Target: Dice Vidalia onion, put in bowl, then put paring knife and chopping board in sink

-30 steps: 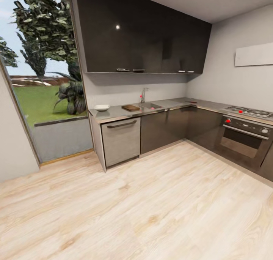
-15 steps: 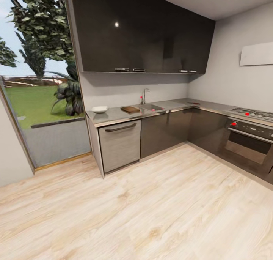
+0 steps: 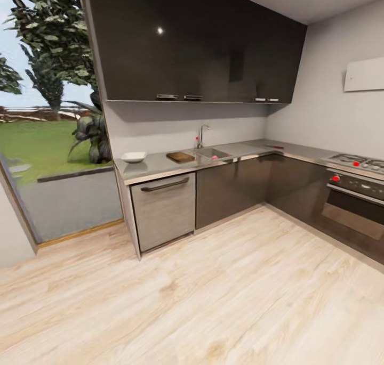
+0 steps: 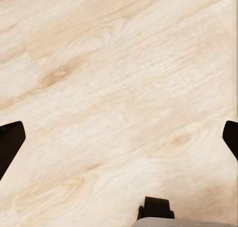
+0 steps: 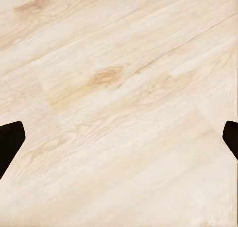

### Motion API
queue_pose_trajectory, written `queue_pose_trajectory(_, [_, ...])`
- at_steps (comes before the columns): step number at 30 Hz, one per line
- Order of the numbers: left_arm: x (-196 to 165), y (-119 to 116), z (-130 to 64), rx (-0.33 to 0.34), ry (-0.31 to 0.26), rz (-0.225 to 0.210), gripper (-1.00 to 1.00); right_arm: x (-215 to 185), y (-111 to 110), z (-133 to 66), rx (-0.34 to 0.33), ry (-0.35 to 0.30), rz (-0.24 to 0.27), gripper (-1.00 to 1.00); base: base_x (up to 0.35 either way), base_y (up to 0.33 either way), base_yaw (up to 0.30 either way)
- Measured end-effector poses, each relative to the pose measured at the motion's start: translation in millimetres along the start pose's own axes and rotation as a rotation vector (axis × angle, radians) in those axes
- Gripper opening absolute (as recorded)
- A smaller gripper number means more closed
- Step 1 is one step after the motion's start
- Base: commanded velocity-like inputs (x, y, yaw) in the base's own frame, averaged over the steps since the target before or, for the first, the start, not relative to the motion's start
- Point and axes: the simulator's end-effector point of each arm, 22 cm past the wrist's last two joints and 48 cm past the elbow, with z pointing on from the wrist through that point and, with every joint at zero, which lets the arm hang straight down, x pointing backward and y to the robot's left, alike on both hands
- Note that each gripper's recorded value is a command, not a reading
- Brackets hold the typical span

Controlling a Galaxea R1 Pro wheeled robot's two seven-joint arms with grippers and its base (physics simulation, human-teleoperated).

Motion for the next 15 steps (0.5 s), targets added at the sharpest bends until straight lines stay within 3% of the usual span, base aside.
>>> queue_pose_trajectory(15, [-0.1, -0.4, 0.0, 0.001, -0.001, 0.002, 1.0, -0.4, 1.1, 0.1, -0.002, -0.001, 0.0, 1.0, 0.296, -0.18, 0.0])
